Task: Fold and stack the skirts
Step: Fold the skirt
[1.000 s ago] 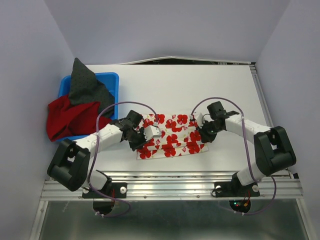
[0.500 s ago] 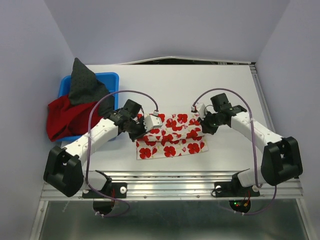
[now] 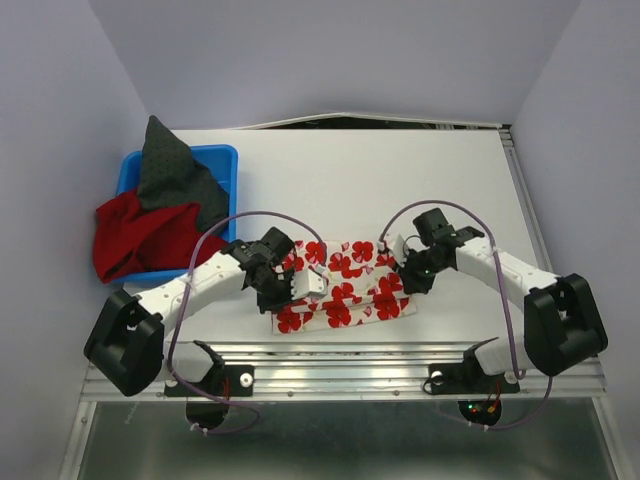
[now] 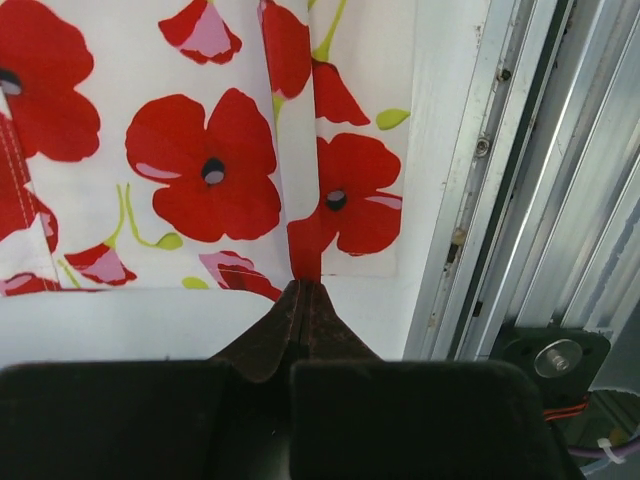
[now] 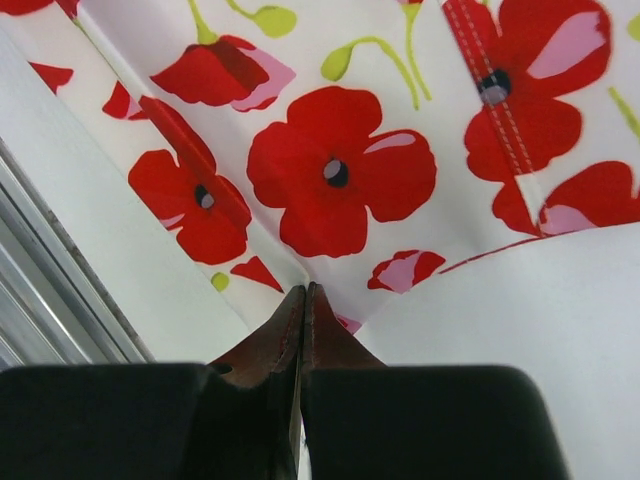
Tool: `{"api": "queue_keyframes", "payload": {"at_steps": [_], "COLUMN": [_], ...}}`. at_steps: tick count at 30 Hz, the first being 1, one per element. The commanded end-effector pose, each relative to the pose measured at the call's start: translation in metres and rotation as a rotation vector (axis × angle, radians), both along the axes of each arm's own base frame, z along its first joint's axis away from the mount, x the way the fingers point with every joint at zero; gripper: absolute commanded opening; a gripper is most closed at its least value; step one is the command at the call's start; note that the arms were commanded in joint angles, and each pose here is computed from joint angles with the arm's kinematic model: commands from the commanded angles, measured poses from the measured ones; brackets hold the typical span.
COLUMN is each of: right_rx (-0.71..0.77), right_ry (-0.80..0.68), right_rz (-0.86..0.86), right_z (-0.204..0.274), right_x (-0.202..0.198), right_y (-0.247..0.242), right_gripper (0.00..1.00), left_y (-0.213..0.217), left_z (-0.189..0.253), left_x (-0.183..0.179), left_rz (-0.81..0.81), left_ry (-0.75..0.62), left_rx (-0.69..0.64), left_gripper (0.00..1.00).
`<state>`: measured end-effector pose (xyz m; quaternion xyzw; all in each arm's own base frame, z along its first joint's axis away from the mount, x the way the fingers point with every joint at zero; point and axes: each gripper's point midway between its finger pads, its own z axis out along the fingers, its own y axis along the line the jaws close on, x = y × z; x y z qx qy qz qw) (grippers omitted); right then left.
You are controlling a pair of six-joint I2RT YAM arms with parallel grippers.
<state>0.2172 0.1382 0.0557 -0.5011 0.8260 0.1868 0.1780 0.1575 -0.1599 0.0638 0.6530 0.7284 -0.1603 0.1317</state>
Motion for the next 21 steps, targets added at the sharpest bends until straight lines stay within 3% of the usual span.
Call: {"api": "queue_keyframes", "payload": {"at_steps": [1, 3, 4, 5, 7, 12, 16, 21], "right_rx": [-0.014, -0.012, -0.009, -0.006, 0.004, 0.103, 0.19, 0.174], "right_ry": [0.024, 0.036, 0.041, 0.049, 0.033, -0.121, -0.138, -0.1], "right_rz": [0.048, 0.083, 0.09, 0.093, 0.081, 0.006, -0.024, -0.095], "right_z": [-0.014, -0.016, -0.014, -0.008, 0.007, 0.078, 0.104, 0.065], "right_x": [-0.013, -0.024, -0.026, -0.028, -0.026, 0.022, 0.055, 0.101], "right_y": [0.001, 0.004, 0.004, 0.004, 0.006, 0.031, 0.057, 0.075], "right_gripper": [0.01, 0.13, 0.2, 0.42, 0.62, 0.65, 0.62, 0.49], "left_y": [0.011, 0.009, 0.007, 0.006, 0.003, -0.007, -0.015, -0.021], "left_z": [-0.02, -0.023, -0.021, -0.019, -0.006, 0.028, 0.035, 0.023], "left_x": [-0.013, -0.012, -0.011, -0.011, -0.009, -0.002, 0.007, 0.043], "left_rz": [-0.025, -0.017, -0.019, -0.019, -0.018, 0.008, 0.091, 0.264], "left_ry": [0.039, 0.036, 0.032, 0.027, 0.005, -0.04, -0.032, -0.099], "left_rx": [0.081, 0.081, 0.074, 0.068, 0.038, -0.037, -0.108, -0.098], "left_gripper": [0.0, 0.05, 0.21, 0.28, 0.4, 0.44, 0.44, 0.39]}}
